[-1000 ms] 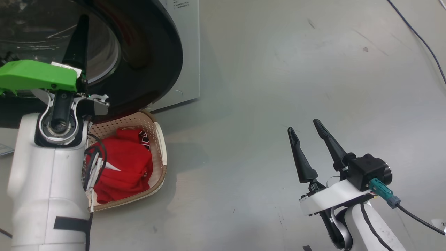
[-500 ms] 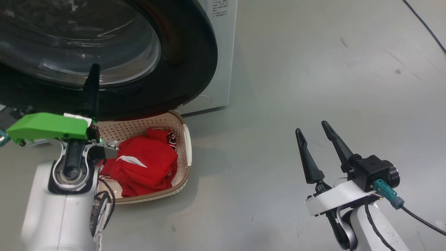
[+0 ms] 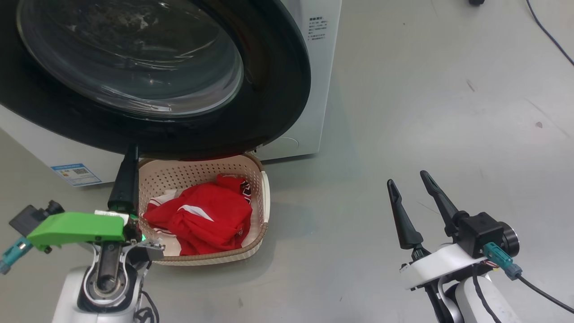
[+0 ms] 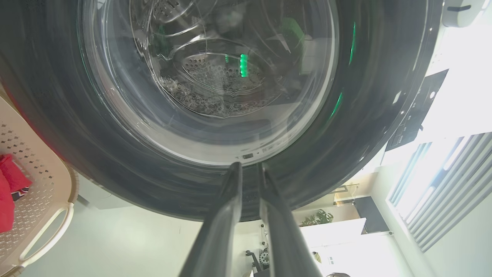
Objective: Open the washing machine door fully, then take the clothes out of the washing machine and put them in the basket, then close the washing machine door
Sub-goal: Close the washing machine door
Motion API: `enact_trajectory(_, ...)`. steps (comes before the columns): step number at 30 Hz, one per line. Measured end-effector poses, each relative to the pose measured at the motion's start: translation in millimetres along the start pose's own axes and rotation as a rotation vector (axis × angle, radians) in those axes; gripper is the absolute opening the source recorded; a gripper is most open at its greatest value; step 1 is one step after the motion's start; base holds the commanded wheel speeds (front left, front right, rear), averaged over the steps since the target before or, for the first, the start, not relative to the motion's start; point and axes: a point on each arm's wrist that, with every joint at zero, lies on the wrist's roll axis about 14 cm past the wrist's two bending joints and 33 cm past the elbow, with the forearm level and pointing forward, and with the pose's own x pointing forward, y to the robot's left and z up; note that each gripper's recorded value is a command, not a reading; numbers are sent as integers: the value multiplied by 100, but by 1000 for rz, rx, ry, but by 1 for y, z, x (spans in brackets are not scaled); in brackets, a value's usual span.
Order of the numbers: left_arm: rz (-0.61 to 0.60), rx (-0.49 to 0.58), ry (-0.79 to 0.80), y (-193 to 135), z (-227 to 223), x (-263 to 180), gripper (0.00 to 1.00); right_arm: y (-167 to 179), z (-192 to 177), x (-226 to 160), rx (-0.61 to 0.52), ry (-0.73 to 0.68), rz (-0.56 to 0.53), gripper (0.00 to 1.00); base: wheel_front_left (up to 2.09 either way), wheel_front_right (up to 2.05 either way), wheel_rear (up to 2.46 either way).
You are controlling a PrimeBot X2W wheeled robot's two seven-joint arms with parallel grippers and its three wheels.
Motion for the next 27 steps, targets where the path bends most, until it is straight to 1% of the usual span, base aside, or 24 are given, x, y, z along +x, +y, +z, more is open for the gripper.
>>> enact_trajectory(1,3,-2,-4,1,0,-4,48,0,0,0,0,0,1,100,0,0,0)
enact_trajectory(2,5,-7,-8,1,0,-8,86,1,0,-1,1,1,2,100,0,0,0)
enact_trajectory(3,9,-13,-10,2,0,-12,100,2,-1,-1,2,2,5,100,0,0,0)
enact_trajectory(7,32,-6,-50,8,7,-30,100,7,1,-1,4,-3,19,100,0,0,0)
enact_trajectory(10,36,73,-82,8,13,-40,100,7,2,0,4,-8,20,100,0,0,0)
enact_trajectory(15,52,322,-134,10,30,-57,100,10,2,-2,2,-6,25,100,0,0,0)
enact_trajectory(20,27,632,-174,2,50,-70,100,16,4,-2,-5,-13,44,100,0,0,0)
enact_trajectory(24,17,881,-135,0,53,-77,100,19,6,-4,-8,-18,52,100,0,0,0)
enact_trajectory(27,23,1004,-119,-1,51,-78,100,20,8,-4,-16,-24,56,100,0,0,0)
